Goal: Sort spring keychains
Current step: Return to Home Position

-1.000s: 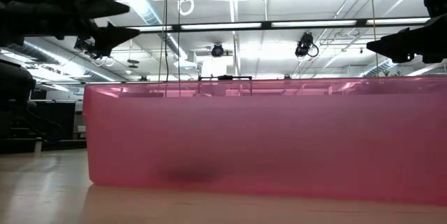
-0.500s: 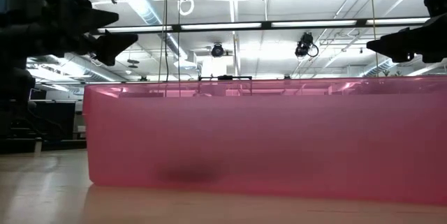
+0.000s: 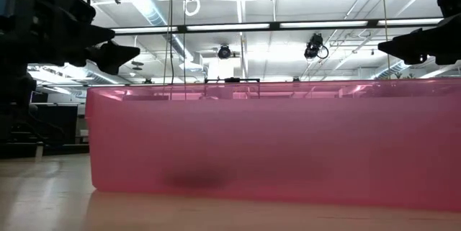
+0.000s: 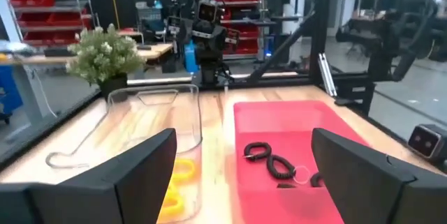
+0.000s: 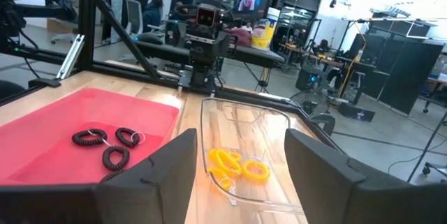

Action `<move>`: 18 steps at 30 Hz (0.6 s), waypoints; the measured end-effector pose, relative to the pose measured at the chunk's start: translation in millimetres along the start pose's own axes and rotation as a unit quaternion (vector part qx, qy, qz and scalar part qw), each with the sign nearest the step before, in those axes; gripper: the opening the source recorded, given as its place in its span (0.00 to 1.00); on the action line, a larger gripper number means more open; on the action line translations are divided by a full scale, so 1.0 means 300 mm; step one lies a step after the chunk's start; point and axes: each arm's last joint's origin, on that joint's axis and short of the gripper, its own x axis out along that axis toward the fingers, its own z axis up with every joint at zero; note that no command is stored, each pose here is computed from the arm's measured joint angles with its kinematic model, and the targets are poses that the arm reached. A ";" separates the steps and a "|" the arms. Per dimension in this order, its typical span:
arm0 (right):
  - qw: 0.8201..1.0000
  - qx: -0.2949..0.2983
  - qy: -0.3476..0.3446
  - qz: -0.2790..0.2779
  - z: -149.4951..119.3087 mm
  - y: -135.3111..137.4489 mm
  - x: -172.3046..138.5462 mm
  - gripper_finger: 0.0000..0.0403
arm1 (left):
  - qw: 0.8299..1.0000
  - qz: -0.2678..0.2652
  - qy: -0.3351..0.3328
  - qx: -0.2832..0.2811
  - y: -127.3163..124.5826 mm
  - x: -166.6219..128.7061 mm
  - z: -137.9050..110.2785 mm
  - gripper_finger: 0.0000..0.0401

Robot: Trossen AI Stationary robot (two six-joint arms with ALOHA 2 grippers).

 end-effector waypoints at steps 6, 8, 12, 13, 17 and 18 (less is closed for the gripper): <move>1.000 0.000 -0.001 0.000 0.001 0.000 0.000 0.55 | 0.998 0.004 -0.006 -0.058 0.001 0.000 0.003 0.84; 1.000 0.000 -0.001 0.000 0.001 0.000 0.000 0.55 | 0.997 0.004 -0.005 -0.074 0.001 0.000 0.003 0.84; 1.000 0.000 -0.001 0.000 0.000 0.000 0.000 0.55 | 0.996 0.004 -0.005 -0.089 0.001 0.000 0.003 0.84; 1.000 0.000 -0.001 0.000 0.001 0.000 0.000 0.55 | 0.996 0.003 -0.005 -0.091 0.001 0.000 0.003 0.84; 1.000 0.000 -0.001 0.000 0.000 0.000 0.000 0.55 | 0.996 0.004 -0.006 -0.091 0.001 0.000 0.003 0.84; 1.000 0.000 -0.001 0.000 0.001 0.000 0.000 0.55 | 0.996 0.004 -0.006 -0.091 0.001 0.000 0.003 0.84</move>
